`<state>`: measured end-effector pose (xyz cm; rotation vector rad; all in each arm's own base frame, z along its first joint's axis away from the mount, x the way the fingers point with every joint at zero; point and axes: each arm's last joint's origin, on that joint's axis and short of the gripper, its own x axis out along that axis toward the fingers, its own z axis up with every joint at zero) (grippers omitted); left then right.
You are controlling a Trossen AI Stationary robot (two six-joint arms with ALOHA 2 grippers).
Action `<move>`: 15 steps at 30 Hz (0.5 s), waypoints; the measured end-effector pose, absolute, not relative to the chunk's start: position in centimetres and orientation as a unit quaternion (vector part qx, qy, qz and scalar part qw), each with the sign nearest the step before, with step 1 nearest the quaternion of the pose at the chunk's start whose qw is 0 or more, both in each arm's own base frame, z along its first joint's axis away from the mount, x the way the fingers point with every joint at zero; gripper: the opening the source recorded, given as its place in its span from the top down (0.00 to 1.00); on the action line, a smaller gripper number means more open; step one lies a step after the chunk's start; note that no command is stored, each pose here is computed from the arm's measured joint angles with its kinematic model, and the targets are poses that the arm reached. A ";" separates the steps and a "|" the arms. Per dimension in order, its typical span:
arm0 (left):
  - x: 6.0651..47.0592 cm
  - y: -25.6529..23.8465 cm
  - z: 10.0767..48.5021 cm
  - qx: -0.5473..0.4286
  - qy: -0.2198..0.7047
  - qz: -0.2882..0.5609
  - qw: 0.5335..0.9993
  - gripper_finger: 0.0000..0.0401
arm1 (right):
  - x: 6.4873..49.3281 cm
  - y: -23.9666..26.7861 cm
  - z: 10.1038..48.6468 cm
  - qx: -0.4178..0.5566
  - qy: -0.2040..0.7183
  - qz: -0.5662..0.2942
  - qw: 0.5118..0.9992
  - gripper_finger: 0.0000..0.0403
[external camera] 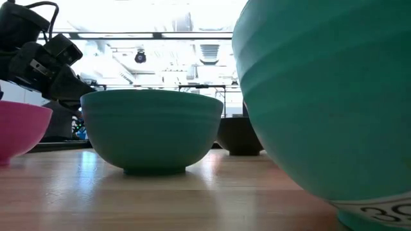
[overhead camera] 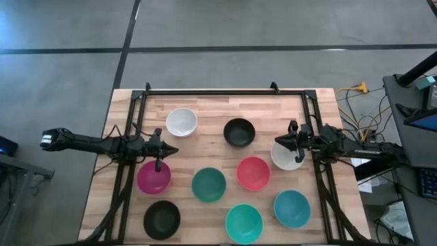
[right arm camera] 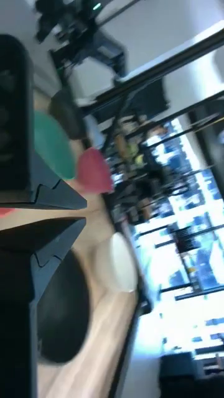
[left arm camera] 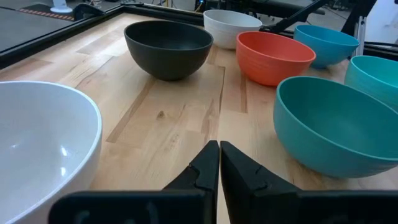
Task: Nest bowls inside each other
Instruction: Stack the right white bowl on top of the orange bowl
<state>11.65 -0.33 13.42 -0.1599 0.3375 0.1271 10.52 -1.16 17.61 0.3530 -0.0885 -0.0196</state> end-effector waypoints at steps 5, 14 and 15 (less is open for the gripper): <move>11.6 -0.3 13.4 -0.080 0.168 0.063 0.981 1.00 | 10.4 -1.1 18.9 0.193 -0.110 0.007 0.975 0.93; 11.6 -0.3 13.4 -0.079 0.168 0.063 0.981 1.00 | 10.1 0.1 21.2 0.185 -0.209 0.124 0.952 0.93; 11.6 -0.3 13.4 -0.079 0.168 0.063 0.981 1.00 | 10.1 0.2 21.4 0.183 -0.217 0.134 0.950 0.93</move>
